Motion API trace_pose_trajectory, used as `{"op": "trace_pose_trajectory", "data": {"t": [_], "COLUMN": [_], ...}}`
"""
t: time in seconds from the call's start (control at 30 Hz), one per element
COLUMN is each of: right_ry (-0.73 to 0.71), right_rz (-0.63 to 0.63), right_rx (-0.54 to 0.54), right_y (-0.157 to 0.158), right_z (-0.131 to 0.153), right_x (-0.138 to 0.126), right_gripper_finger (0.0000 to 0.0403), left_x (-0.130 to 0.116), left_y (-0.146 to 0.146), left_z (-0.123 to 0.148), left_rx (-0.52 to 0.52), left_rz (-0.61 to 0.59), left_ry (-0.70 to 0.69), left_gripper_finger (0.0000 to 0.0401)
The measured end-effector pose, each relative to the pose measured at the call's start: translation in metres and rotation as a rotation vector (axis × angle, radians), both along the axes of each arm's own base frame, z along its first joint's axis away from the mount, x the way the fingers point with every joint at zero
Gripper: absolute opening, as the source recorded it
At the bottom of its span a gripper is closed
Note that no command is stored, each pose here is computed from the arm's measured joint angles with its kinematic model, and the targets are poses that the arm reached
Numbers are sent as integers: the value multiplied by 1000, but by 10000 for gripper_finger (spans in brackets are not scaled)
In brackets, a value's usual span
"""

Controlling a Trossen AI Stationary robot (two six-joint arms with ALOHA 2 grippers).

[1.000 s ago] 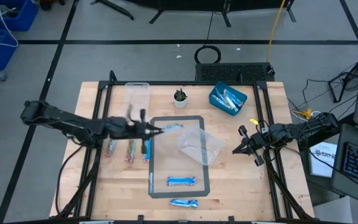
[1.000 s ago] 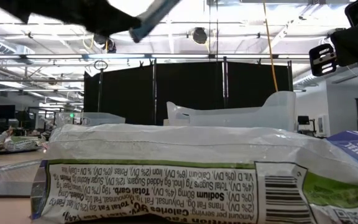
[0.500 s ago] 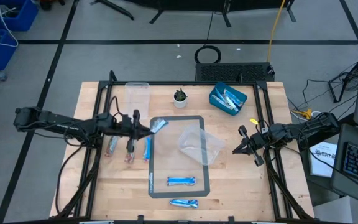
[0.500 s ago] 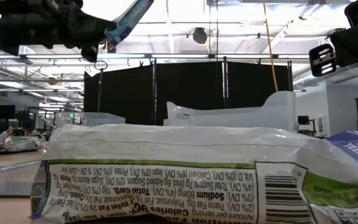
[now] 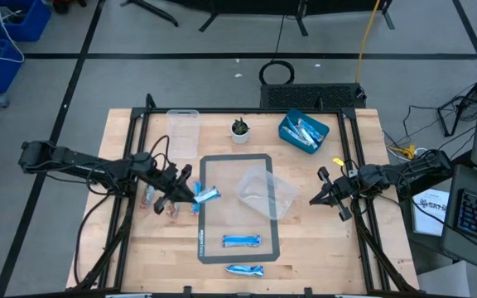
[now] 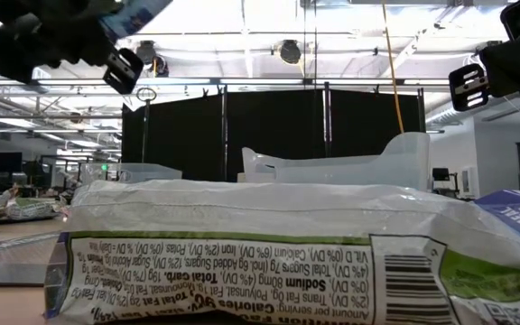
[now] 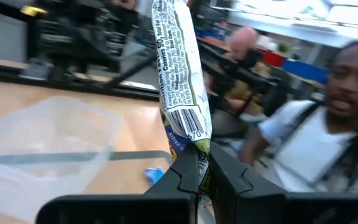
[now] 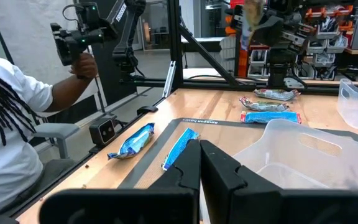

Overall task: Pick and place Granola Bars by type
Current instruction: Put the snack into the center bin

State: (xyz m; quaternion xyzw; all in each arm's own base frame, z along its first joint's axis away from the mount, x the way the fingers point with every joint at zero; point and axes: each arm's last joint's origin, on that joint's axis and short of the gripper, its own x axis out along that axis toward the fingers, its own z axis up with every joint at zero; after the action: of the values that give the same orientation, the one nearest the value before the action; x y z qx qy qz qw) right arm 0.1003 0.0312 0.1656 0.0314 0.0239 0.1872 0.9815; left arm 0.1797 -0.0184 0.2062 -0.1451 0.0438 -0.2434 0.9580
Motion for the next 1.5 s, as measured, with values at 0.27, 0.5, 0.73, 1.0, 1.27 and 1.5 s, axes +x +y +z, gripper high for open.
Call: {"op": "trace_pose_trajectory", "data": {"t": [0.27,0.5,0.73,1.0,1.27,1.5], "right_ry": [-1,0,0,-1,0,-1], "right_rz": [0,0,0,0,0,0], "right_rx": [1,0,0,0,0,0], "right_y": [0,0,0,0,0,0], "right_z": [0,0,0,0,0,0], "right_x": [0,0,0,0,0,0], "right_gripper_finger": [0,0,0,0,0,0], "left_x": [3,3,16,68,129,174], "left_y": [9,13,15,17,16,14], "left_z": [-3,-6,-6,7,19,13], "left_rx": [90,229,260,361,448,471], "left_rz": [311,454,472,436,351,258], "left_ry": [7,-2,17,253,436,495], "left_gripper_finger": [15,17,15,15,15,15]}}
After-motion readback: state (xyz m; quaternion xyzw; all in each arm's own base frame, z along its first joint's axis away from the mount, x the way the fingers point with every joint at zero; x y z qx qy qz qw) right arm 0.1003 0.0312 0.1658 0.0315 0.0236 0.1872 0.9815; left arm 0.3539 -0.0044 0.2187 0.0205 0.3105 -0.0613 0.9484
